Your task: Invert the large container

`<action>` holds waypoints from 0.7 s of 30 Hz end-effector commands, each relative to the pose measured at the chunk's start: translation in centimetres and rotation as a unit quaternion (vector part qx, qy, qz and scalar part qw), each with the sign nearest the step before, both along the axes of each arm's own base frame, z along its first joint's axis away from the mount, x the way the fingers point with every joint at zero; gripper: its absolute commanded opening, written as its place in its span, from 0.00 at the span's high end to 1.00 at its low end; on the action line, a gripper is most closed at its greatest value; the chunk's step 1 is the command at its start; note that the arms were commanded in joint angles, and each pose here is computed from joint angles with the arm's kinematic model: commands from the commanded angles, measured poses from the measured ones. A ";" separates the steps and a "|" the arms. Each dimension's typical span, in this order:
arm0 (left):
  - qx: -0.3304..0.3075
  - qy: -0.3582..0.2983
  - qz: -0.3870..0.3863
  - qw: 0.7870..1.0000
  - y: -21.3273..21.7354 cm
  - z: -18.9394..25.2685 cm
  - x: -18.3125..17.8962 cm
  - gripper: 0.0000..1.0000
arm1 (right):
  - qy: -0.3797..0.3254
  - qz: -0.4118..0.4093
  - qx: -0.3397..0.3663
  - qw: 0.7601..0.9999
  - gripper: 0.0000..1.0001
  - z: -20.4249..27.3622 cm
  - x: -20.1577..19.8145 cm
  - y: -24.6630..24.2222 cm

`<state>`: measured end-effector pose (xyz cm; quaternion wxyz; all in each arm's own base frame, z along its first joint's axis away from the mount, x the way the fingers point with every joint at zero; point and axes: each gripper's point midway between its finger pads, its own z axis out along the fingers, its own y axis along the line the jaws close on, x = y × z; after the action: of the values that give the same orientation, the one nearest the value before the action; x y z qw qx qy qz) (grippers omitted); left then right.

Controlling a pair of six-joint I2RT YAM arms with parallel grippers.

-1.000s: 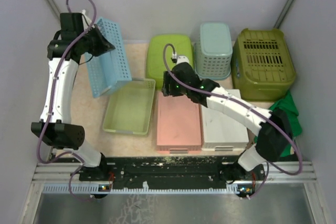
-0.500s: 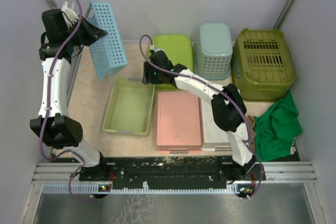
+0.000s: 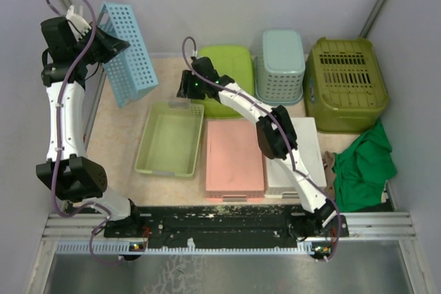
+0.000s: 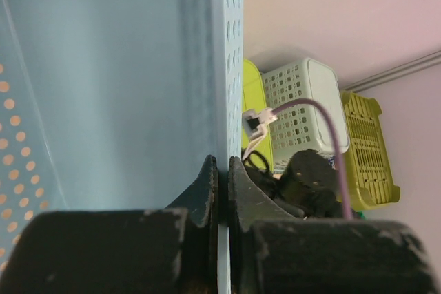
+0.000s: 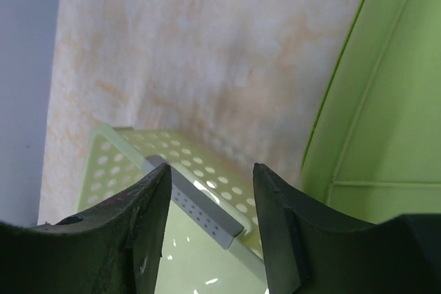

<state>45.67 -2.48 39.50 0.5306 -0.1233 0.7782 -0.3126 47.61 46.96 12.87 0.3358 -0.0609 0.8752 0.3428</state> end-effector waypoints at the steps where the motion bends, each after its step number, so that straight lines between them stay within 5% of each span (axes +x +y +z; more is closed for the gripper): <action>1: 0.006 -0.065 -0.011 0.998 0.1 3.9 -1.0 1.00 | 0.025 0.067 0.025 0.997 0.49 0.9 -3.4 2.1; 9: -0.004 -0.062 -0.037 0.997 -0.3 3.5 -0.9 1.00 | 0.027 0.152 0.055 0.987 0.49 4.0 -11.6 2.1; 21: -0.043 -0.042 -0.090 0.994 -1.8 0.7 0.1 1.00 | -0.004 0.169 0.065 0.983 0.49 9.7 -15.1 -1.1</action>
<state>45.35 -3.84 39.27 0.5091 -0.0903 0.7655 -0.3830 32.78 47.22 16.69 0.2225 -0.1791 0.8579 0.4271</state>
